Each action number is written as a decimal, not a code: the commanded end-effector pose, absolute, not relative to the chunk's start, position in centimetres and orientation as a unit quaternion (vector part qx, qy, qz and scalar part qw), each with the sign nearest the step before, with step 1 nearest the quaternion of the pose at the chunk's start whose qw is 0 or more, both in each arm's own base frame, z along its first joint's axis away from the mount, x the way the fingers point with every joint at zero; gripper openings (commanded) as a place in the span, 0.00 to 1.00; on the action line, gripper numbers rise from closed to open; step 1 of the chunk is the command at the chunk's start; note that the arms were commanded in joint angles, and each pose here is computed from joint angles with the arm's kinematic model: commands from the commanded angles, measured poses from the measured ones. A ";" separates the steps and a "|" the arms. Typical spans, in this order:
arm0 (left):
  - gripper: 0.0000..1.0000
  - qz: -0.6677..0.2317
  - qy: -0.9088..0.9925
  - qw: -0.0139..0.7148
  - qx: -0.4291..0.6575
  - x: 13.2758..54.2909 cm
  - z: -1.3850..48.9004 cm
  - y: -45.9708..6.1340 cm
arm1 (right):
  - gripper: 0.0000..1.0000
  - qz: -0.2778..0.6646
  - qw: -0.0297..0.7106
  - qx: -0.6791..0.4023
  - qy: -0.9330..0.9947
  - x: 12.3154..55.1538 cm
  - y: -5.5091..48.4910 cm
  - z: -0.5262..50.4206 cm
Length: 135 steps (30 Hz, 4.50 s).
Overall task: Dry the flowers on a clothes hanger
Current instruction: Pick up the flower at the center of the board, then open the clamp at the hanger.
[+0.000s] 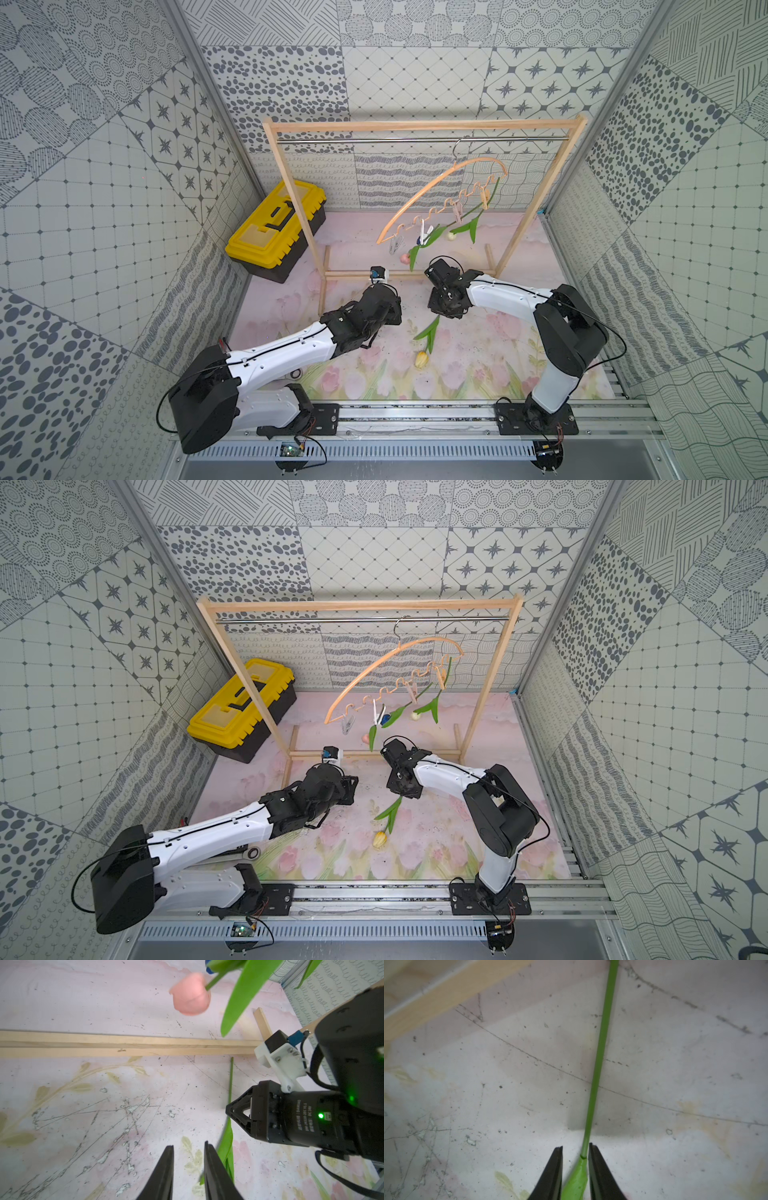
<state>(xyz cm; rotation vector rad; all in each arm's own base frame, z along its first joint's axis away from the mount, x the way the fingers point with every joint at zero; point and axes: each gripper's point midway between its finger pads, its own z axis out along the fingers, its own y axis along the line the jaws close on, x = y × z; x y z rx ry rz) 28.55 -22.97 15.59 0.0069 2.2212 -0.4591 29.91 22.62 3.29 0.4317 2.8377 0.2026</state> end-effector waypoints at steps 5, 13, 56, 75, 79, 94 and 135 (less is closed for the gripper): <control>0.28 -0.123 0.887 0.446 -0.003 28.4 16.1 -19.5 | 0.22 0.010 0.112 0.159 0.981 30.0 21.8 1.9; 0.28 -0.103 0.879 0.465 -0.011 28.4 17.8 -17.6 | 0.00 -0.021 0.090 0.149 0.985 28.7 20.6 0.8; 0.98 -0.572 0.590 0.411 0.395 27.5 37.3 -24.9 | 0.00 0.449 0.416 -0.048 0.789 20.9 21.3 25.4; 0.97 -0.498 0.633 0.440 0.398 23.2 33.2 -24.7 | 0.00 0.466 0.430 -0.039 0.772 19.9 20.4 26.7; 0.96 -0.478 0.632 0.475 0.382 24.4 33.3 -24.5 | 0.00 0.473 0.427 -0.047 0.769 19.5 20.5 26.8; 0.92 -0.578 0.582 0.440 0.366 27.5 34.7 -27.7 | 0.00 0.487 0.452 -0.086 0.742 19.2 21.2 31.7; 0.70 -0.612 0.525 0.364 0.466 25.2 34.4 -37.6 | 0.00 0.381 0.441 -0.146 0.799 23.7 21.2 33.8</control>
